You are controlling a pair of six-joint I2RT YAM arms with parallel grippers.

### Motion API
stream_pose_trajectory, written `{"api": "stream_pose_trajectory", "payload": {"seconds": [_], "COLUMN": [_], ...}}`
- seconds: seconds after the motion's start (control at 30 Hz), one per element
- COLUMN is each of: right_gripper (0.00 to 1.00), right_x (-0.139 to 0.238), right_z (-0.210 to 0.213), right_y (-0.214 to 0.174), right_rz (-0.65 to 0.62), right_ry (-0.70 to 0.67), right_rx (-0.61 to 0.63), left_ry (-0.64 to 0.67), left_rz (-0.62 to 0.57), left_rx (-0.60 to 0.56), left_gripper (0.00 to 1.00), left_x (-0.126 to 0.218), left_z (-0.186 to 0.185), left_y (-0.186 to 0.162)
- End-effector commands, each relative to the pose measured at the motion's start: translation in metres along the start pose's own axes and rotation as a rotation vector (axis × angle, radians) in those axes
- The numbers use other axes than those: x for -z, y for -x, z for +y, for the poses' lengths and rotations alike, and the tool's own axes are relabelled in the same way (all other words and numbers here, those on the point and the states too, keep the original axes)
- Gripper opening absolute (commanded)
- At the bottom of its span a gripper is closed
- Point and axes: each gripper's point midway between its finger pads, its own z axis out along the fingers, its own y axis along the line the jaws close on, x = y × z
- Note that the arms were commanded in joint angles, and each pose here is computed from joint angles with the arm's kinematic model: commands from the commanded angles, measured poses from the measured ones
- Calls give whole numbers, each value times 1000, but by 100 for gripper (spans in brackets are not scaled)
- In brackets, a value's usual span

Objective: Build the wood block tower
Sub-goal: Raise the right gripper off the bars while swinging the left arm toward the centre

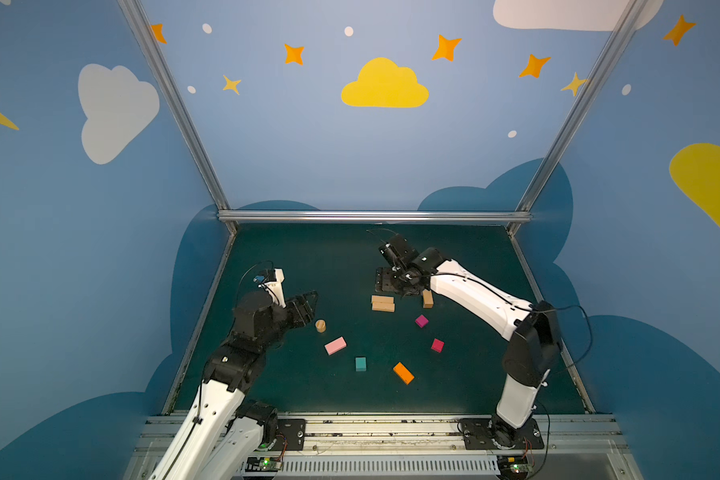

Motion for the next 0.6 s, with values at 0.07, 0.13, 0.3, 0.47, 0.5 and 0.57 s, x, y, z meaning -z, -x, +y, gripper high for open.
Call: {"api": "stream_pose_trajectory", "payload": {"seconds": [0.07,0.13,0.3,0.47,0.5,0.57], "right_gripper": [21,0,0,0,0,0], "right_x": [-2,-6,-23,-38,-41,-48], "right_z": [-16,-19,-30,-32,-34,-40], "right_y": [-22,-29,-52,-64,-65,-69], "right_rz": [18,20,56,67,72,79], "right_ry": [77,96,139,208,208,197], "right_rx": [-23,-34,-76,-134,-143,-163], "left_ry": [-86,-64,8,96,107,126], "left_rz": [138,180,349,525,540,577], "left_rx": [25,6,-46,-55,-47,-40], "left_gripper": [54,48,27,14,10,6], "left_x": [-28,-39,-78,-120,-128,-143], "left_z": [-33,-36,-44,-28,-24,-16], "left_y": [-4,-8,-32,-68,-73,-84]}}
